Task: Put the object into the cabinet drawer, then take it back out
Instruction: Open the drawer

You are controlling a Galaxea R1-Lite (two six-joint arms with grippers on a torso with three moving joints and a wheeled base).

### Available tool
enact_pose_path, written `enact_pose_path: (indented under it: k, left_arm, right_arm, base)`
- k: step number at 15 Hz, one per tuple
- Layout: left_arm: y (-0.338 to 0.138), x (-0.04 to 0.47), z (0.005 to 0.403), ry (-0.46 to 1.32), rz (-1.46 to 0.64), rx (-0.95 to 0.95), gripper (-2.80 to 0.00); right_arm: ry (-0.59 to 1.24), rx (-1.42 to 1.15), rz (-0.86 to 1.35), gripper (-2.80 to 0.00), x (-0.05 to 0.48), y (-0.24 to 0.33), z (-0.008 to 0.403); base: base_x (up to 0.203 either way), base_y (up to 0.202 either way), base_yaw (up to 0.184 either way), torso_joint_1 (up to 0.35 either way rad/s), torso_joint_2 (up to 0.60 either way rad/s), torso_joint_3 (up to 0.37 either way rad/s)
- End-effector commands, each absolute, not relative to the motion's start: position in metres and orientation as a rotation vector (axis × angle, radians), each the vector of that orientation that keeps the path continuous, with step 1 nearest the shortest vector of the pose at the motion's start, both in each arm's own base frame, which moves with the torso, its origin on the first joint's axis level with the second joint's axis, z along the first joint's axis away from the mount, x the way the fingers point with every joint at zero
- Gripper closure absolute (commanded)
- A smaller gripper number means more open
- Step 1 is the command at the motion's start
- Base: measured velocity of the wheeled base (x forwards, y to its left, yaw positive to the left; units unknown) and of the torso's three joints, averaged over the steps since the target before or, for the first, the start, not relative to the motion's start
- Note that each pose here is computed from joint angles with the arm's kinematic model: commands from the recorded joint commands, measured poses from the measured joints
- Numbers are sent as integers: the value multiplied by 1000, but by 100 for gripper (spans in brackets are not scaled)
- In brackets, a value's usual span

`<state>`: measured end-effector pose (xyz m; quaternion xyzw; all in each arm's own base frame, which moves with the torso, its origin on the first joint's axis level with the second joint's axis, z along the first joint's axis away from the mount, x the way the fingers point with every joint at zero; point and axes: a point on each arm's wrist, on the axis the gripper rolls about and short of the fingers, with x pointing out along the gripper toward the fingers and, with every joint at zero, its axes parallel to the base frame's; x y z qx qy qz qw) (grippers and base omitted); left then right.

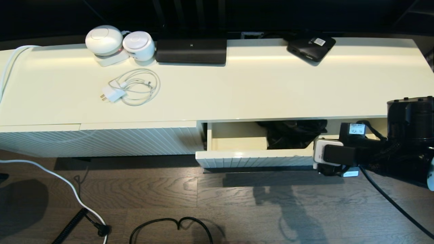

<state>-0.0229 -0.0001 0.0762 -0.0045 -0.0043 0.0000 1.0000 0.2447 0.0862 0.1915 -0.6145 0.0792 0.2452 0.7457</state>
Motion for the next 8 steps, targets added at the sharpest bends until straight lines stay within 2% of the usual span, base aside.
enact_pose_path:
  k: [1,8]
  left_arm:
    - [0,-23,76,-11,1,-9,0]
    - [0,-23,76,-11,0,-9,0]
  right_arm:
    - [172,-1356,568,0,238,89,192]
    - [238,-1368,654,0,212,87,182]
  base:
    - [0,0,0,0,0,0]
    - [0,0,0,0,0,0]
